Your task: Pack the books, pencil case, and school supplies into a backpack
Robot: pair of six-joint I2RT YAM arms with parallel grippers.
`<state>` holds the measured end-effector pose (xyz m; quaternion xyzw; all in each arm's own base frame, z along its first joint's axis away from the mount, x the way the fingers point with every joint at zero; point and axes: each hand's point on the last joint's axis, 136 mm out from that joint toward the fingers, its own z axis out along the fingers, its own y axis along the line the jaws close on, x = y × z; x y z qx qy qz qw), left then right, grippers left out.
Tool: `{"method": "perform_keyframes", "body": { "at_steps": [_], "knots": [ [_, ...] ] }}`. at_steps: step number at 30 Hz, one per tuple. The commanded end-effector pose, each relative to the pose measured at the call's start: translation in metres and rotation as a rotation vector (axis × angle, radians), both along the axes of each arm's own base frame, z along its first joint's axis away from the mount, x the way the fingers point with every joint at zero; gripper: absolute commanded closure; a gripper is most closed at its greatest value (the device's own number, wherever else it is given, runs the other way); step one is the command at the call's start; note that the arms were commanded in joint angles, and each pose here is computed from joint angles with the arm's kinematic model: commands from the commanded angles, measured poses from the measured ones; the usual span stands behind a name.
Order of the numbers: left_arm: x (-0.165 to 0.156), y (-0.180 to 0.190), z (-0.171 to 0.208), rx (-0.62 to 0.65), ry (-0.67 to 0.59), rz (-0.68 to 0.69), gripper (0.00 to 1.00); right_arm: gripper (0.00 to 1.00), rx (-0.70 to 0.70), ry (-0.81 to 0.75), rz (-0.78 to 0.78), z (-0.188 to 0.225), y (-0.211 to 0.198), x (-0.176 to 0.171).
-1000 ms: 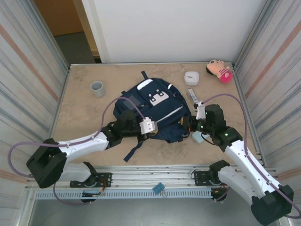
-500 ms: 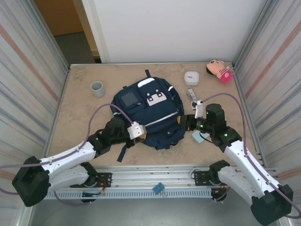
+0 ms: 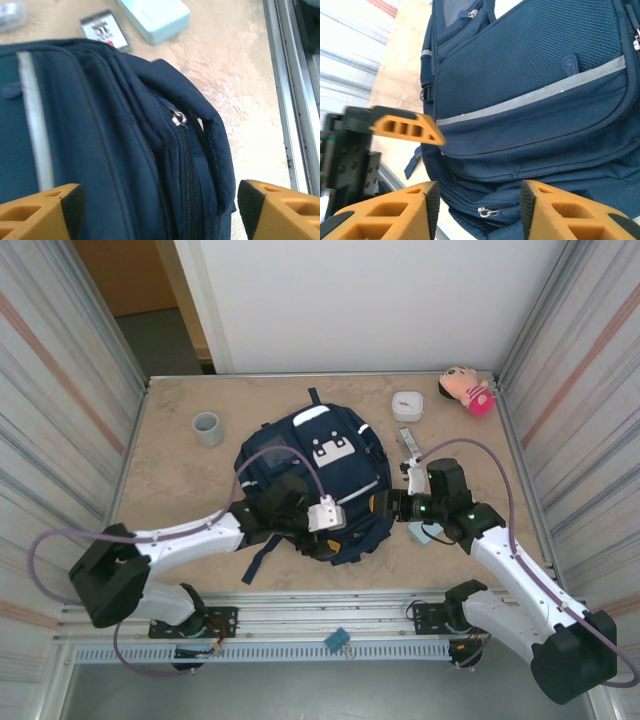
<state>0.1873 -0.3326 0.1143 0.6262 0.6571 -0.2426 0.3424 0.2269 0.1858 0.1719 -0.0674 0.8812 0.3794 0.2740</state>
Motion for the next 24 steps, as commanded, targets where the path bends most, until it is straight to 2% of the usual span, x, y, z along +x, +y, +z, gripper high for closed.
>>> {"method": "perform_keyframes", "body": {
  "at_steps": [1,3,5,7,9,10,13,17,24],
  "knots": [
    [-0.003,-0.007,-0.010,0.042,0.029,-0.041,0.20,0.51,0.015,-0.027,0.031,0.013,0.004,-0.002],
    [-0.002,-0.011,-0.017,0.056,0.042,-0.046,0.23,0.50,0.012,-0.032,0.030,0.011,0.003,-0.003],
    [0.001,-0.012,-0.025,0.079,0.040,-0.033,0.34,0.49,0.018,-0.041,0.033,0.011,0.003,-0.003],
    [0.001,-0.011,-0.027,0.086,0.042,-0.032,0.63,0.48,0.023,-0.053,0.037,0.011,0.003,-0.004],
    [0.002,-0.011,-0.018,0.057,0.025,-0.020,0.88,0.47,0.021,-0.051,0.030,0.010,0.002,-0.004],
    [0.001,-0.010,-0.010,0.027,0.005,-0.020,0.97,0.47,0.021,-0.055,0.035,0.010,0.002,-0.005],
    [0.001,-0.006,0.021,-0.137,-0.050,-0.017,1.00,0.47,0.051,-0.069,0.106,0.012,0.011,-0.010],
    [0.006,0.006,0.066,-0.376,-0.040,0.019,1.00,0.44,0.138,-0.143,0.246,0.027,0.030,-0.019],
    [0.012,0.020,0.099,-0.491,-0.078,0.055,1.00,0.44,0.130,-0.238,0.365,0.031,0.051,-0.021]
  ]
}}
